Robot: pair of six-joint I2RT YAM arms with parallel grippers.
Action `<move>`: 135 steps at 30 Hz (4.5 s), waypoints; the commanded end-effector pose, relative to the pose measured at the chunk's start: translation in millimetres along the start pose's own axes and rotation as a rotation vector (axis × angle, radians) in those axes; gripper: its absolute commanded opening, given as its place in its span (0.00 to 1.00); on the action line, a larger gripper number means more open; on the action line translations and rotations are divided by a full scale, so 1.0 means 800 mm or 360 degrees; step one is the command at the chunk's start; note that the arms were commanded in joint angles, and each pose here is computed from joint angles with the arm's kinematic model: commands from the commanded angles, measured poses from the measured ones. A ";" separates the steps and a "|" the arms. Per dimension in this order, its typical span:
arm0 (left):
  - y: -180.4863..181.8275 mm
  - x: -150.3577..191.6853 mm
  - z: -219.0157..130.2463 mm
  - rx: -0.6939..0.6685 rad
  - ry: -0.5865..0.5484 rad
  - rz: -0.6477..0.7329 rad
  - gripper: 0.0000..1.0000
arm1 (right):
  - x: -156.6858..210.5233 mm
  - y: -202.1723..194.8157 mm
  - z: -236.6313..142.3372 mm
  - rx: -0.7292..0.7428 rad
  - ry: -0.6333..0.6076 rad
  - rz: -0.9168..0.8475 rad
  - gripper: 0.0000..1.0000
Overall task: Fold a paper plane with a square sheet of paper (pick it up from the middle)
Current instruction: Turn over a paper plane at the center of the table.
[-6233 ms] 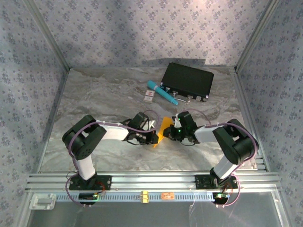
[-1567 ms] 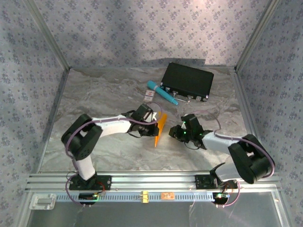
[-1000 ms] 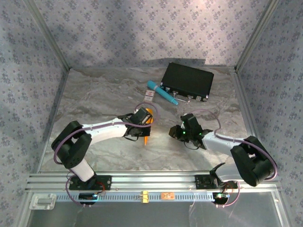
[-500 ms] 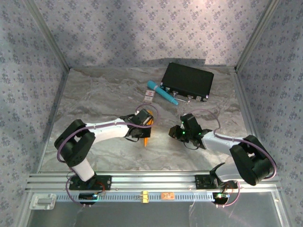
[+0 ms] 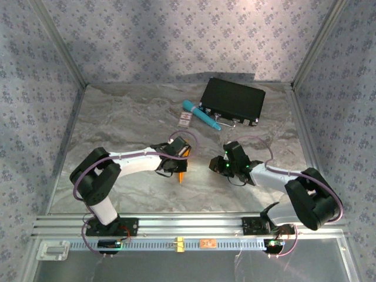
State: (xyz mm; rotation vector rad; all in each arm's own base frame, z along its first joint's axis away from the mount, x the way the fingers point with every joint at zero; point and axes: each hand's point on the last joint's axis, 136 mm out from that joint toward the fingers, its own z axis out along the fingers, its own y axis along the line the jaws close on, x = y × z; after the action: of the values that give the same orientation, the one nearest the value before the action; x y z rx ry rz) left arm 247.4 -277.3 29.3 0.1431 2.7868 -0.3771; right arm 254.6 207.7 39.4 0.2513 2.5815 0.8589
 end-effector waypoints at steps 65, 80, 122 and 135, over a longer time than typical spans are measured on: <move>-0.016 0.004 0.011 -0.0134 0.0098 0.0107 0.20 | -0.004 0.002 0.004 0.0026 -0.0003 -0.0023 0.26; 0.001 0.018 0.022 -0.0424 0.0173 0.0186 0.28 | -0.019 0.005 -0.022 0.0058 -0.0131 -0.0065 0.27; -0.023 -0.007 -0.030 -0.0340 0.0051 -0.0081 0.45 | -0.052 -0.026 -0.093 0.0250 -0.0364 -0.0173 0.37; -0.006 -0.060 -0.117 -0.0282 -0.0326 0.0038 0.57 | -0.147 -0.074 -0.208 0.0766 -0.0825 -0.0279 0.99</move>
State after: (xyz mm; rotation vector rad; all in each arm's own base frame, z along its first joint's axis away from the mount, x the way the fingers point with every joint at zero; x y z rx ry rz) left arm 251.4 -278.7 99.9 0.0461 2.7162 -0.1773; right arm 282.1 73.8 140.4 0.3411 2.2836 0.3428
